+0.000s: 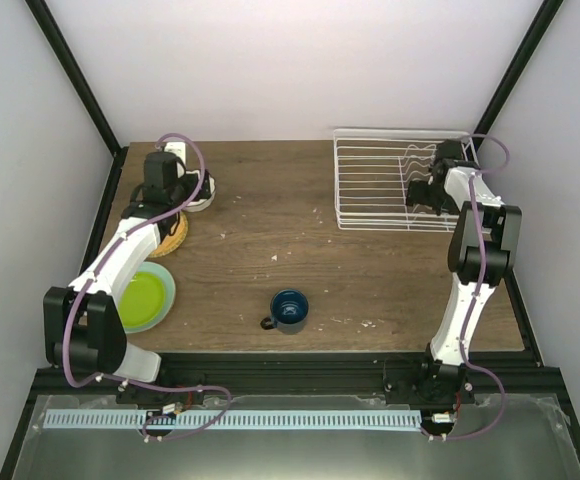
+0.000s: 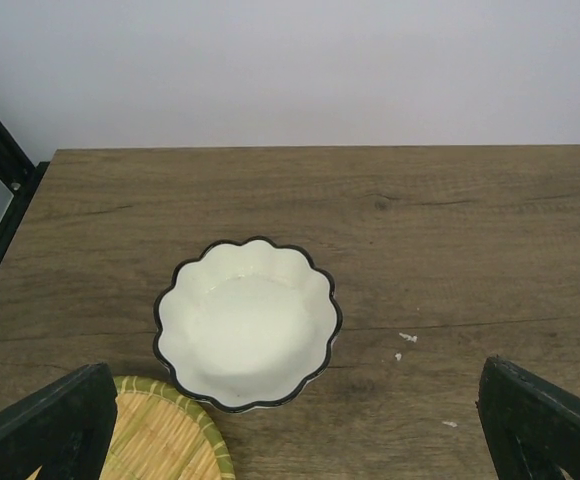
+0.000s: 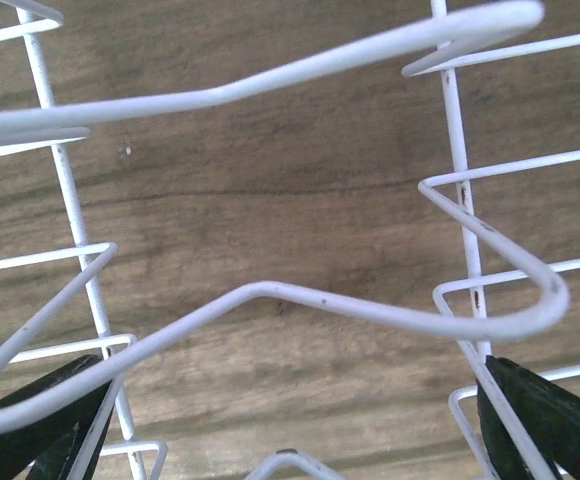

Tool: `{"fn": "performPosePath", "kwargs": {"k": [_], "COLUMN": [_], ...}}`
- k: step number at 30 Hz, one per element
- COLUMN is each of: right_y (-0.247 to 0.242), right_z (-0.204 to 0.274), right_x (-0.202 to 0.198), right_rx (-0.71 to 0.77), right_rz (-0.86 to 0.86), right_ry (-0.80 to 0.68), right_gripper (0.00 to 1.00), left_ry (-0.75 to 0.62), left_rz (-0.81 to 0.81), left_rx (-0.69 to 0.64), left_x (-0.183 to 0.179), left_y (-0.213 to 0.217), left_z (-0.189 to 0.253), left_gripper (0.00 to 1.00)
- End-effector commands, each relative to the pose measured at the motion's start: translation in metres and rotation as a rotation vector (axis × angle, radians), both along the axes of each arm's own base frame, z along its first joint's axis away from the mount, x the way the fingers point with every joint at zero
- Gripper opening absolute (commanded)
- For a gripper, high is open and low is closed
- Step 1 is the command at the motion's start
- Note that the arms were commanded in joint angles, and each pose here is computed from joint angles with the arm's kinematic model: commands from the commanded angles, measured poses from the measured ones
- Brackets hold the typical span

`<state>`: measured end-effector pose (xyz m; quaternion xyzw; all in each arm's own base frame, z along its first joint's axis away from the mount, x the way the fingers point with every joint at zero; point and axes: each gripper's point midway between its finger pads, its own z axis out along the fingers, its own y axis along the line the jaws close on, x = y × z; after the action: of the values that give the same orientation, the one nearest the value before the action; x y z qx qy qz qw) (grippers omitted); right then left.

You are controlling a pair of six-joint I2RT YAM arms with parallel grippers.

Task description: Load the mixed dishes into the dish rack

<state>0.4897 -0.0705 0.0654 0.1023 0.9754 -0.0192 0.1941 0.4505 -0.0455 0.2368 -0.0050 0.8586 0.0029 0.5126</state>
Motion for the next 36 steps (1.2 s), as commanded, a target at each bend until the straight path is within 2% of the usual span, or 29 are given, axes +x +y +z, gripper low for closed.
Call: {"fn": "performPosePath", "kwargs": {"k": [1,9,18,29,36], "right_y": [0.022,0.078,0.13,0.188,0.194], "right_z": [0.002,0.013,0.02,0.002,-0.007], "right_x": [-0.026,-0.046,-0.084,-0.139,-0.171], "right_rx": [0.031,0.07,0.084,0.072,0.022], "right_rz": [0.006,0.059,0.109,0.261,0.302], "right_ry": [0.061,0.059,0.075,0.153,0.2], "right_gripper": [1.0,1.0,1.0,1.0,1.0], "left_ry": [-0.001,0.008,0.016,0.024,0.043], "left_rz": [-0.003,-0.016,-0.026,-0.045,-0.061], "left_rx": [-0.022,-0.04,-0.067,-0.079,-0.097], "left_x": [0.003,0.003,0.003,0.001,-0.003], "left_y": [-0.001,-0.004,-0.008,-0.011,-0.016], "left_z": [0.002,-0.002,-0.006,-0.007,-0.008], "left_gripper": [1.0,1.0,1.0,1.0,1.0]}}
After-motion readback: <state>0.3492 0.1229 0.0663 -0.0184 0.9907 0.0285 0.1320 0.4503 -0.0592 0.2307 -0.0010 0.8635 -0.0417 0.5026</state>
